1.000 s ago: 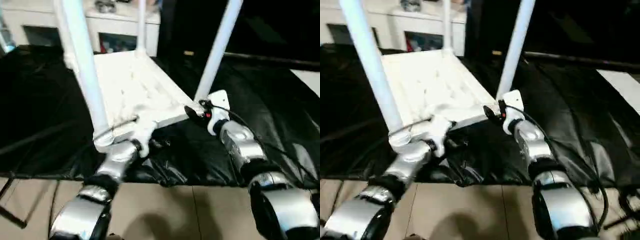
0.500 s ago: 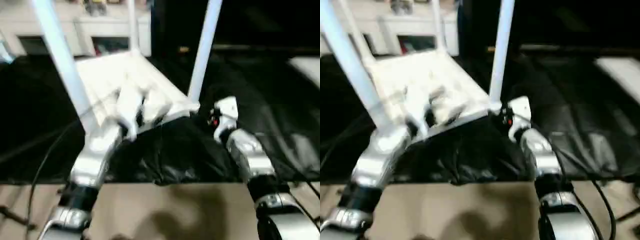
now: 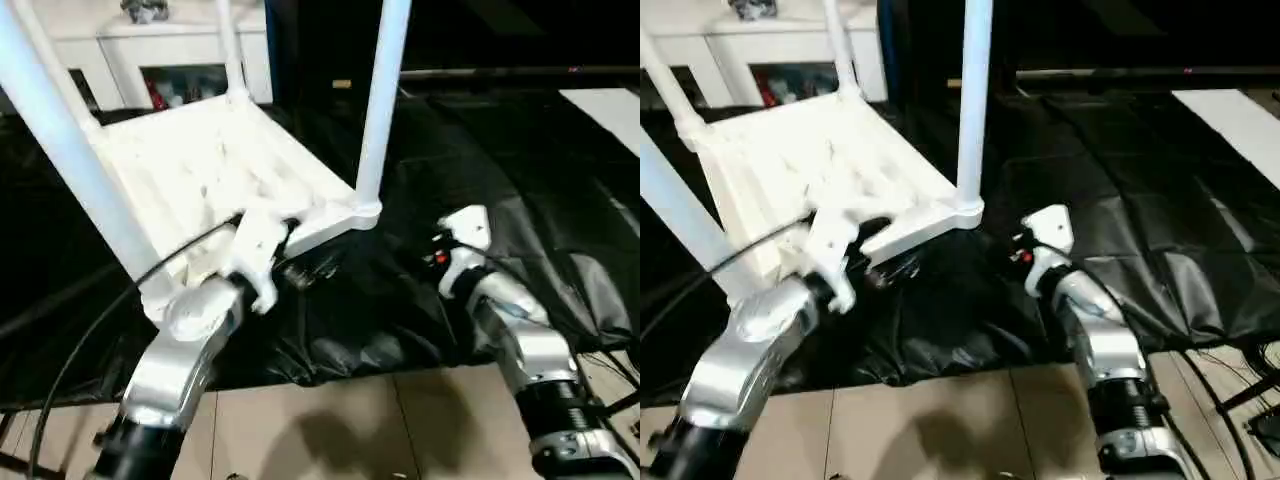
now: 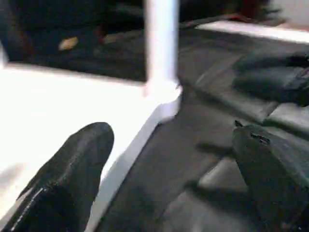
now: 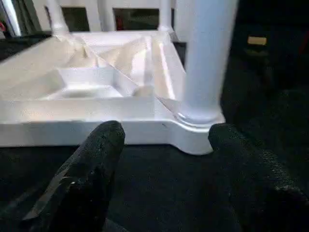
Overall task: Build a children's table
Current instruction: Rotate leg to tighten
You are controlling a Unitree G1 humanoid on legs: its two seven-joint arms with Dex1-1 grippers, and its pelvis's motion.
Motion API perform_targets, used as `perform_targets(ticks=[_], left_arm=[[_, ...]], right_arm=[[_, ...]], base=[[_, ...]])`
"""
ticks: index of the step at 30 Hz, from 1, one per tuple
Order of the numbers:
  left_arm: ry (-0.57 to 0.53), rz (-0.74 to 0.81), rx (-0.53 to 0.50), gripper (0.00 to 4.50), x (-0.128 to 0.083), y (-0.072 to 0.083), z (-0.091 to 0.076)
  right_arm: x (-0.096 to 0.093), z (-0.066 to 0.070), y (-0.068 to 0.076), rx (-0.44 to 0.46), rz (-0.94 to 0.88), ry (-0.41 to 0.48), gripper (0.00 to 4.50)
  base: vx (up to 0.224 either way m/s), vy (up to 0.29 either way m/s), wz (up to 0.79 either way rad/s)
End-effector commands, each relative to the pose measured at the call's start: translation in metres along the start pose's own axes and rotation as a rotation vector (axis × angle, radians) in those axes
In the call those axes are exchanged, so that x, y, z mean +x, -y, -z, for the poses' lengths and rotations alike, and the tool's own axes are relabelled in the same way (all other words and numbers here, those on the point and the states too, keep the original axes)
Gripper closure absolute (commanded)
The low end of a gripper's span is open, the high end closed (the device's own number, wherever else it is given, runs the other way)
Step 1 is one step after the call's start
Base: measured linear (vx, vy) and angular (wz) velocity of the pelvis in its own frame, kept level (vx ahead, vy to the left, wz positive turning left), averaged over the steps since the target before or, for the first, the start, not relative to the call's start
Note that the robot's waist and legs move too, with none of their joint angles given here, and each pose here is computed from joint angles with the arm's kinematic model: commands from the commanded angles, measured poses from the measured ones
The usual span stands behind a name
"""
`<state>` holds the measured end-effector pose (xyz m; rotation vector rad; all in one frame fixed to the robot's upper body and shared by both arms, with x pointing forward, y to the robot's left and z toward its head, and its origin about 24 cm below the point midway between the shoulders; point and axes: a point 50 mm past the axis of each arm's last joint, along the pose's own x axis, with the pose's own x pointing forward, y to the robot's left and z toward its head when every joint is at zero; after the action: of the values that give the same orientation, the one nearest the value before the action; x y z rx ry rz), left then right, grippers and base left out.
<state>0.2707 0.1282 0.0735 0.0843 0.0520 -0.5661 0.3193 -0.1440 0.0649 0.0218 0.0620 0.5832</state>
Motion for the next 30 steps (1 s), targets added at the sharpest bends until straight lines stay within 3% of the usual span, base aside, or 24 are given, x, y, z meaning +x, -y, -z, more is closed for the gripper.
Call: perform_targets(ticks=[1,4,7,10,13,18,21,27,30], left_arm=[[0.030,-0.058,0.019,0.05,-0.009,-0.003,-0.002],[0.051,-0.166,-0.018,0.05,-0.025,-0.005,-0.001],[0.076,-0.225,0.013,0.05,-0.032,-0.006,-0.012],[0.009,-0.324,0.066,0.05,-0.039,-0.015,-0.013],[-0.006,-0.303,0.042,0.05,-0.042,-0.016,-0.019],[-0.008,-0.310,0.074,0.05,-0.041,-0.019,-0.019],[-0.060,-0.357,0.048,0.05,-0.035,-0.023,-0.016],[-0.054,-0.387,-0.007,0.05,-0.022,-0.031,-0.015],[-0.129,-0.480,0.049,0.05,-0.020,-0.034,-0.006]], right_arm=[[0.002,0.003,-0.008,0.042,-0.010,-0.001,1.25],[0.008,0.014,-0.019,0.059,-0.004,-0.030,1.25],[0.011,0.007,-0.029,0.097,-0.055,0.005,1.25],[0.016,0.007,-0.038,0.103,-0.096,0.005,1.25],[0.016,0.007,-0.042,0.099,-0.121,0.001,1.25],[0.011,0.012,-0.033,0.062,-0.065,-0.028,1.25],[0.003,0.008,-0.026,0.076,-0.021,-0.008,1.25],[0.000,0.014,-0.023,0.065,0.001,-0.038,1.25],[0.004,0.017,-0.019,0.069,0.027,-0.053,1.25]], base=[[0.000,0.000,0.00],[0.000,0.000,0.00],[0.000,0.000,0.00],[0.000,0.000,0.00],[0.000,0.000,0.00],[0.000,0.000,0.00],[0.000,0.000,0.00],[0.000,0.000,0.00],[0.000,0.000,0.00]])
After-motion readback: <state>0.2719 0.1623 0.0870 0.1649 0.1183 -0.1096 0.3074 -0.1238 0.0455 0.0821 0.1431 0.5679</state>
